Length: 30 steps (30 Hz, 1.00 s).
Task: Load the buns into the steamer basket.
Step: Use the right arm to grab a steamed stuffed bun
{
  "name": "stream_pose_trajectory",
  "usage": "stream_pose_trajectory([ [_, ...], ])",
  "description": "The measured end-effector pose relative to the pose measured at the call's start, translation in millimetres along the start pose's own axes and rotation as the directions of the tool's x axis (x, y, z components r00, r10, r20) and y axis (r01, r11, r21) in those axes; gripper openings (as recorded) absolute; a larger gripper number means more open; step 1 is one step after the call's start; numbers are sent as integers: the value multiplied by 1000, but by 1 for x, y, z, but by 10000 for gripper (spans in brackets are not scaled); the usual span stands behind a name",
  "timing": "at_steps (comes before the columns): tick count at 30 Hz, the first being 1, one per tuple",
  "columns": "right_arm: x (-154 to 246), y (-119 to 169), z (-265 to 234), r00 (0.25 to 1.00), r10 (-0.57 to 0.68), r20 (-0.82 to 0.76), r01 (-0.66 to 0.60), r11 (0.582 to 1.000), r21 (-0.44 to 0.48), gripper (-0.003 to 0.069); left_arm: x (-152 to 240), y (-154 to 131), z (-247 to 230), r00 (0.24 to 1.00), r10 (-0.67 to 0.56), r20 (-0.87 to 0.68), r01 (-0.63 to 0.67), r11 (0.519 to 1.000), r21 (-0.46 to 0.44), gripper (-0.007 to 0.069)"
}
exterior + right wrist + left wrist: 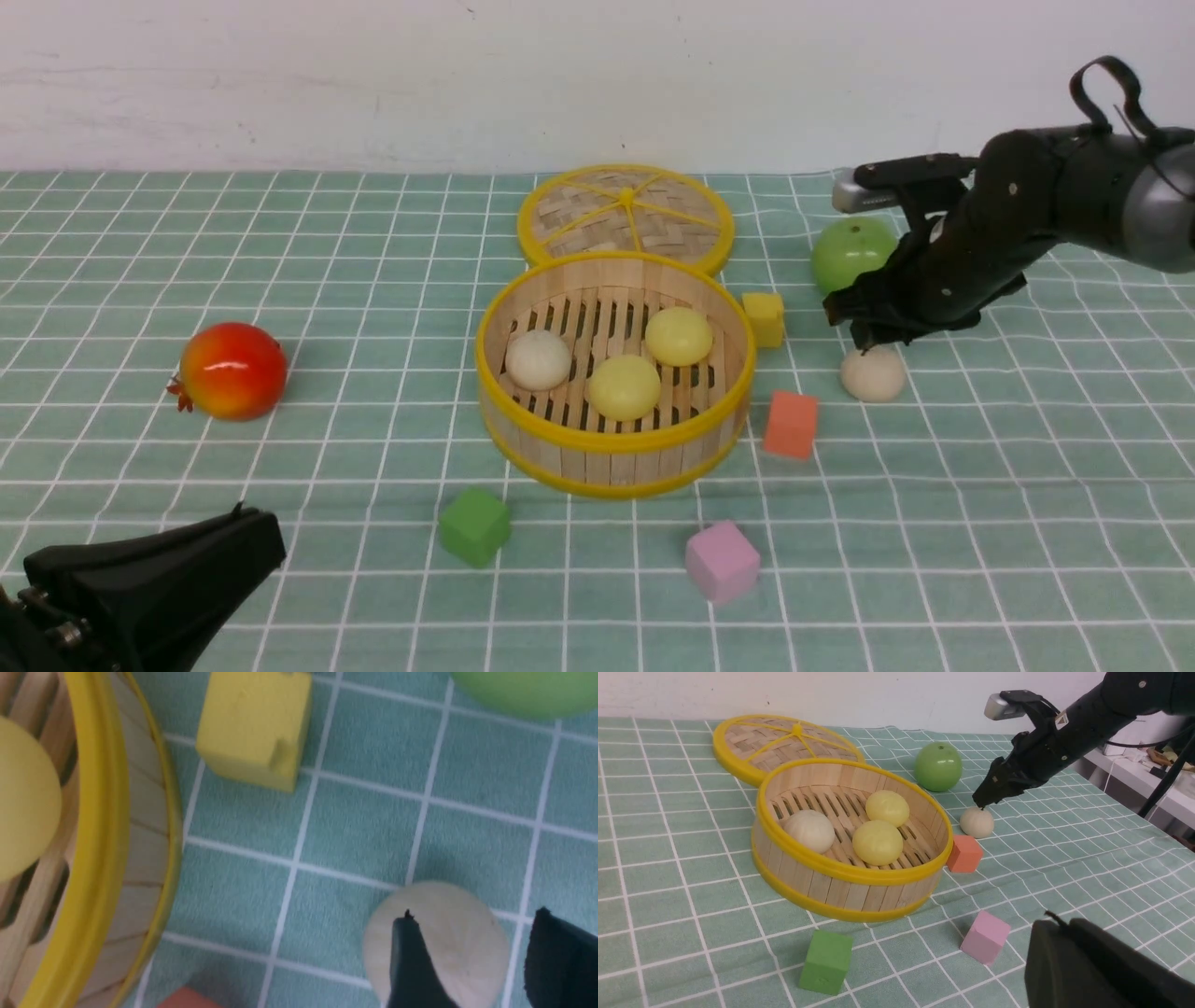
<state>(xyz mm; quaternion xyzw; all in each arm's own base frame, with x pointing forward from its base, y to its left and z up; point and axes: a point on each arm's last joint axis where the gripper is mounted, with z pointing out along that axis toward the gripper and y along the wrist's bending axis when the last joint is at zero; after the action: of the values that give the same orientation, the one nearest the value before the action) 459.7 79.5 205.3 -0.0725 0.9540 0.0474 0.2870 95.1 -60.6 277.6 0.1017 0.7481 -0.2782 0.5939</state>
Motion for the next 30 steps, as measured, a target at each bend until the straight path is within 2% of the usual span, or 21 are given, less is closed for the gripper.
stream_pose_trajectory([
  [7, 4, -1, 14, 1000, -1, -10, 1, 1000, 3, 250, 0, 0, 0, 1000, 0, -1, 0, 1000, 0, 27],
  [17, 7, -1, 19, 1000, 0, -25, 0, 1000, 3, 227, 0, 0, 0, 1000, 0, -1, 0, 1000, 0, 32],
  [20, 7, -1, 19, 1000, -1, -25, 1, 1000, 4, 172, 0, 0, 0, 1000, 0, -1, 0, 1000, 0, 31],
  [24, 6, -2, 16, 999, -25, -27, 25, 1000, 9, 19, 0, 0, 0, 1000, 0, -1, 0, 1000, 0, 36],
  [30, -3, 2, -13, 998, -59, 4, 59, 998, 5, 0, 0, 0, 0, 1000, 0, -1, 0, 1000, 0, 39],
])
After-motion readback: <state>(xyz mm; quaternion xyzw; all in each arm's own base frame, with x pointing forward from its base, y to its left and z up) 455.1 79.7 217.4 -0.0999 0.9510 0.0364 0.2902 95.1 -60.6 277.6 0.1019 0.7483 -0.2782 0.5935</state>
